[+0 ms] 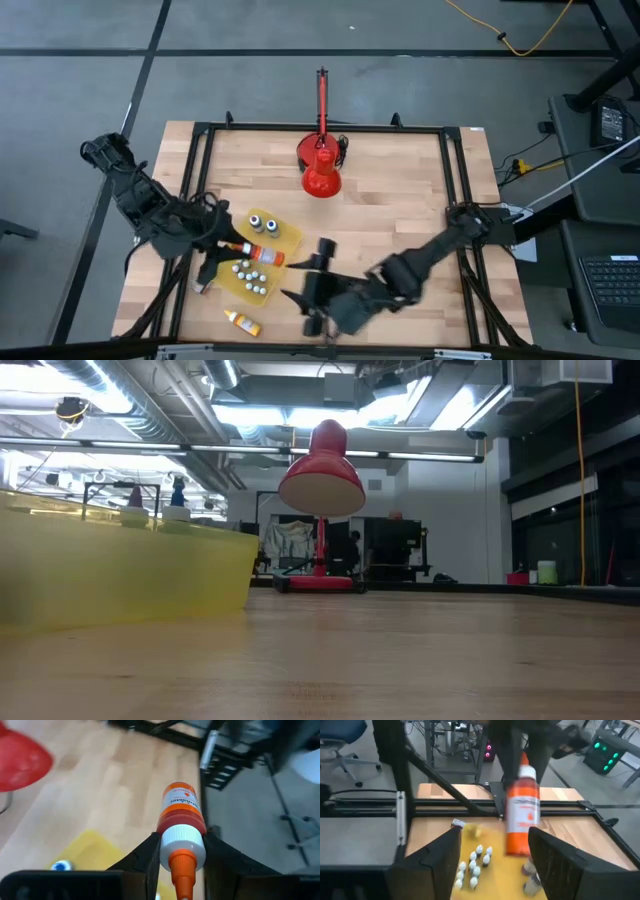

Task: Pick & Place food coloring
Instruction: Put the large orange food coloring bottle into the yellow bin

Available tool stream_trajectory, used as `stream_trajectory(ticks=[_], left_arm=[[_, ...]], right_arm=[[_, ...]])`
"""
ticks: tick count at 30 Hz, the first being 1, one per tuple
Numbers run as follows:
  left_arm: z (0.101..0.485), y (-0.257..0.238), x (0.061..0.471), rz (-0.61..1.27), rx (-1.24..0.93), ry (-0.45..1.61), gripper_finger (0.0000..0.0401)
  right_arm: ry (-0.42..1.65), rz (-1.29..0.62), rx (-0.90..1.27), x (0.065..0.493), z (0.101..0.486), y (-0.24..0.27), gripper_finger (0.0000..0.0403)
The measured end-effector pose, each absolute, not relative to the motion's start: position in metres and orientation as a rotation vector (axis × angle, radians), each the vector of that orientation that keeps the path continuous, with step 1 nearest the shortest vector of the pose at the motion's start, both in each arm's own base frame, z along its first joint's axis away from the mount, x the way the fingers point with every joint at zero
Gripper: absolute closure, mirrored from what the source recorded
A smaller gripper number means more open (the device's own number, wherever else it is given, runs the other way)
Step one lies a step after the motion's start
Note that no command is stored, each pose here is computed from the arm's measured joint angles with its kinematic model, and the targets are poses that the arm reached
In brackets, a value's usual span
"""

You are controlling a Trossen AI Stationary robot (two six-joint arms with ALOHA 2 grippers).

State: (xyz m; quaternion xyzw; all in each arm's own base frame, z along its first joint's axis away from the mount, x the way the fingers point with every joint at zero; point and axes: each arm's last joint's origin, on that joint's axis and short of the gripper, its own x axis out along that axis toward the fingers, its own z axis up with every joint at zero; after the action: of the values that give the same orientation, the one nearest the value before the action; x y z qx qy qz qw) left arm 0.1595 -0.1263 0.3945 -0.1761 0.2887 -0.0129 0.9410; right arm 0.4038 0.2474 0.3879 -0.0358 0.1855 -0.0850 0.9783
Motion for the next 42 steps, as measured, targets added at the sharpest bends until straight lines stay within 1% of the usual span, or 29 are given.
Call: stream_trajectory(ticks=[2, 7, 10, 13, 16, 22, 26, 34, 42], left_arm=[[0.391, -0.120, 0.161, 0.031, -0.382, 0.623, 0.0287], [0.375, -0.105, 0.169, 0.198, -0.449, 0.760, 0.0287], [0.364, -0.100, 0.180, 0.264, -0.485, 0.863, 0.0287], [0.352, -0.096, 0.196, 0.321, -0.520, 0.943, 0.0287], [0.340, -0.093, 0.213, 0.390, -0.561, 0.999, 0.0287], [0.311, -0.091, 0.244, 0.497, -0.651, 1.124, 0.0287], [0.293, -0.094, 0.258, 0.565, -0.691, 1.186, 0.0287], [0.273, -0.087, 0.277, 0.713, -0.770, 1.189, 0.0287], [0.250, -0.075, 0.301, 0.770, -0.837, 1.187, 0.0287]], right_arm=[[0.388, -0.192, -0.035, 0.388, 0.395, 0.251, 0.0165], [0.421, -0.335, 0.000, 0.347, 0.403, 0.257, 0.0163], [0.417, -0.390, 0.025, 0.326, 0.405, 0.262, 0.0163], [0.413, -0.429, 0.042, 0.315, 0.403, 0.266, 0.0162], [0.386, -0.463, 0.054, 0.310, 0.404, 0.267, 0.0162], [0.388, -0.462, 0.047, 0.310, 0.404, 0.267, 0.0162], [0.402, -0.453, -0.009, 0.310, 0.404, 0.266, 0.0162], [0.431, -0.427, -0.129, 0.310, 0.404, 0.266, 0.0162], [0.500, -0.389, -0.182, 0.308, 0.400, 0.264, 0.0162]])
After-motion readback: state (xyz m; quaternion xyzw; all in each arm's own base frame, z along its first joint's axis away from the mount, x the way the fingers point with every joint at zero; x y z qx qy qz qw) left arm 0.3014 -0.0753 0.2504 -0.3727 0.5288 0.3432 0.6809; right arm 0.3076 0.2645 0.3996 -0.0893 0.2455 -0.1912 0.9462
